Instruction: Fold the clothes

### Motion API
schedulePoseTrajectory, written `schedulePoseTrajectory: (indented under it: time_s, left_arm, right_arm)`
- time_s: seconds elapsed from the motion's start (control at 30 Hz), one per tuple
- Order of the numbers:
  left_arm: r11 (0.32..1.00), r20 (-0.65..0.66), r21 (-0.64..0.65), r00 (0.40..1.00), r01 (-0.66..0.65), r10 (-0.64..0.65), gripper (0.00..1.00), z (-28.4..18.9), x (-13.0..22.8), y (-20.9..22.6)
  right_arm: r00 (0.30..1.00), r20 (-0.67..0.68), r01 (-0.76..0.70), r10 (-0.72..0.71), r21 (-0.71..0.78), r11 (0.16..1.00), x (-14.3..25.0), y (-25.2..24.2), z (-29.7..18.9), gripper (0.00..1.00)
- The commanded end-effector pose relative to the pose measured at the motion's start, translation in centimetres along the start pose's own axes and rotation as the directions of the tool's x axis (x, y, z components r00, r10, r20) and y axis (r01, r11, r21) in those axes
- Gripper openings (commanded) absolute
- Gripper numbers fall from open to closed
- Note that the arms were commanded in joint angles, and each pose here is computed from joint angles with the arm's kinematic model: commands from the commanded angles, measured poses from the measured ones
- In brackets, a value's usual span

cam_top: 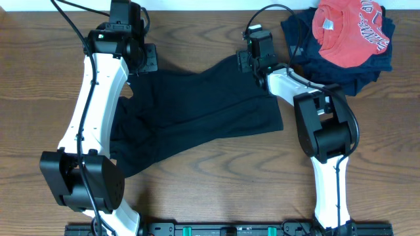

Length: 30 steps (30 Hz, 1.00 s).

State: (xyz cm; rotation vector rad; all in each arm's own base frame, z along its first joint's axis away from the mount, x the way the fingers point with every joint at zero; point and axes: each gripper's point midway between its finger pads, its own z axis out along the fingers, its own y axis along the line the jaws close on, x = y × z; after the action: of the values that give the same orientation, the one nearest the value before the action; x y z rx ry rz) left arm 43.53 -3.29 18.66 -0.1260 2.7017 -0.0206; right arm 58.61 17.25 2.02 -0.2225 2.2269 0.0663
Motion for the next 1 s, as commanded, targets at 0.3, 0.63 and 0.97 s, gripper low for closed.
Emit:
schedulePoseTrajectory:
  time_s: [0.3, 0.63, 0.97]
  left_arm:
    - [1.000, -0.025, -0.028, 1.000, 0.013, -0.014, 0.06, 0.6, 0.6, 0.4]
    - [1.000, -0.007, -0.025, 1.000, 0.014, -0.014, 0.06, 0.6, 0.2, 0.4]
    - [0.996, 0.081, -0.090, 0.996, -0.024, 0.032, 0.06, 0.4, -2.0, 1.4]
  right_arm:
    - [0.994, -0.006, -0.112, 0.112, 0.037, 0.993, 2.3, -0.1, 2.2, 0.65]
    - [0.993, -0.014, -0.117, 0.118, 0.039, 0.992, 2.2, -0.1, 2.2, 0.13]
    - [0.994, -0.089, -0.055, 0.059, 0.055, 0.997, -4.4, -2.6, -0.2, 0.01]
